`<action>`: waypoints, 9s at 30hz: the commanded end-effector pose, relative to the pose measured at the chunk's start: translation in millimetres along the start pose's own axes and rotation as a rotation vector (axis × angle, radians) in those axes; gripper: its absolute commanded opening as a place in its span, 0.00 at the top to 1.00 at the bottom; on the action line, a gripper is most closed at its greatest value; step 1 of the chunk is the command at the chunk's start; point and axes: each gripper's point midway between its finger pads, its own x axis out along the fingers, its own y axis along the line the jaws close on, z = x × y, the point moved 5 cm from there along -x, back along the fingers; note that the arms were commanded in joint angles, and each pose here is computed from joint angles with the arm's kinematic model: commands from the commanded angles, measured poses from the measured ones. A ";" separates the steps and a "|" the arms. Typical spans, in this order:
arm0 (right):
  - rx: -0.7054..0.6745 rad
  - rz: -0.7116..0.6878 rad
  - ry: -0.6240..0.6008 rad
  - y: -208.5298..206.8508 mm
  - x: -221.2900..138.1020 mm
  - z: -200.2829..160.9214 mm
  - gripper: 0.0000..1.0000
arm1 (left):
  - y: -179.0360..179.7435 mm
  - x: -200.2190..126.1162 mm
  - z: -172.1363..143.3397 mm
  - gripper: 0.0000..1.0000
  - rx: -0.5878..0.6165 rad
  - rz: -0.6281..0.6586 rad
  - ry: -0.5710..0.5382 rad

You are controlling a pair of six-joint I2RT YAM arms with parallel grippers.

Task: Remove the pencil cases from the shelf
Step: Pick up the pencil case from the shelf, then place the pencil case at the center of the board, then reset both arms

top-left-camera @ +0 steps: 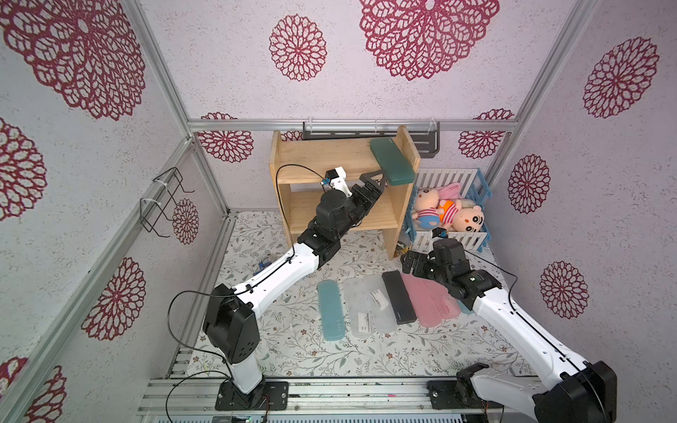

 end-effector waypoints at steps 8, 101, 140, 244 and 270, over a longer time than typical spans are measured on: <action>-0.024 0.044 -0.031 -4.0 -8.5 12.8 0.01 | -16.8 27.1 -22.0 0.03 -0.031 -0.056 0.076; -0.239 0.755 0.027 316.7 -12.6 -13.2 0.13 | 113.6 -303.8 -27.7 1.00 0.570 0.383 -0.033; -0.261 0.760 0.036 321.7 -12.5 -15.3 0.03 | 122.9 -302.4 -31.1 1.00 0.550 0.431 -0.012; -0.163 -0.154 -0.643 1.5 -87.8 76.1 0.01 | 154.4 -349.9 157.7 0.03 0.953 1.101 -0.424; -0.238 -0.217 -0.694 -130.7 54.5 0.3 0.01 | 273.0 -362.4 183.0 0.03 0.983 0.936 -0.396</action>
